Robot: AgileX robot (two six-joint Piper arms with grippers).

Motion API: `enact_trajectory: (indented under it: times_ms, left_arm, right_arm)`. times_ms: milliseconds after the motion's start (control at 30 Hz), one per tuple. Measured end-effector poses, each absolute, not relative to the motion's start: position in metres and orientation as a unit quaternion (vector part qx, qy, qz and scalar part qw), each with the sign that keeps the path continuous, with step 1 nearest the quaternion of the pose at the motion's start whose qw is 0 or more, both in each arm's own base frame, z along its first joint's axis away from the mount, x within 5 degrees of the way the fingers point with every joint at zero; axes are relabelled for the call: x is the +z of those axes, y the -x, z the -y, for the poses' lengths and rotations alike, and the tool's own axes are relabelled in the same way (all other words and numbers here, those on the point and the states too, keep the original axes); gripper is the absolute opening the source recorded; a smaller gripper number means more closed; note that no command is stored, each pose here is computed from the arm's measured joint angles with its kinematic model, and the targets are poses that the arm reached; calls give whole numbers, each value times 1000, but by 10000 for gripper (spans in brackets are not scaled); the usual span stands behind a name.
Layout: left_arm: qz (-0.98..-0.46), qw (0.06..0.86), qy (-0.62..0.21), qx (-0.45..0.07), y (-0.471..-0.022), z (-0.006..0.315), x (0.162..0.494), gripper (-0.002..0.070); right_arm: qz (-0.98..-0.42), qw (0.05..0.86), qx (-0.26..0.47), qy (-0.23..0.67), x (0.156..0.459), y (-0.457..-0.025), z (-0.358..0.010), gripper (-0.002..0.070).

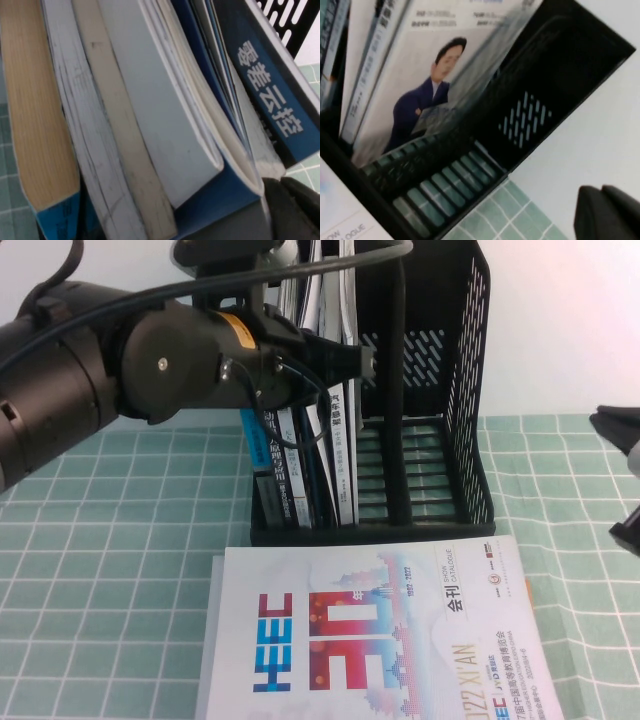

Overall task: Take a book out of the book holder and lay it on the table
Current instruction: Hold the bookshelf

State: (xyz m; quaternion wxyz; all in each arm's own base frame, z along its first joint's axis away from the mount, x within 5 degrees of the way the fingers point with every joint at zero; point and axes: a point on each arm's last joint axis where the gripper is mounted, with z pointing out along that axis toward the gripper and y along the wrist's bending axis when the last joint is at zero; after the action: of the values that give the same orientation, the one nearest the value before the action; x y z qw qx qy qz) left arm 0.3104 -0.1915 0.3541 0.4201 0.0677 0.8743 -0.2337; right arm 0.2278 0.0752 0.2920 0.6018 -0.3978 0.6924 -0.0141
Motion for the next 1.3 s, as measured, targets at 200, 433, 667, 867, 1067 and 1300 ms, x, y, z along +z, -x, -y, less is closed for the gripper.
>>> enact_trajectory:
  times_ms: [200,433,667,867,1067,1300]
  left_arm:
    - [-872,422,-67,-236,-311,192,356,-3]
    - [-866,432,-64,-243,-312,193,358,-3]
    - [-864,423,-43,-270,-317,199,352,-3]
    - [-862,417,-34,-287,-320,204,350,-2]
    - [-861,418,-43,-288,-318,207,350,-3]
    - [-861,418,-47,-285,-318,207,350,-3]
  right_arm:
    - [-669,586,131,437,270,-236,-101,-2]
    - [-672,556,308,380,227,-259,-123,2]
    - [-652,577,305,386,216,-267,-128,76]
    - [-637,592,303,390,224,-275,-135,265]
    - [-623,602,311,391,235,-288,-145,368]
    - [-669,594,266,358,238,-310,-154,376]
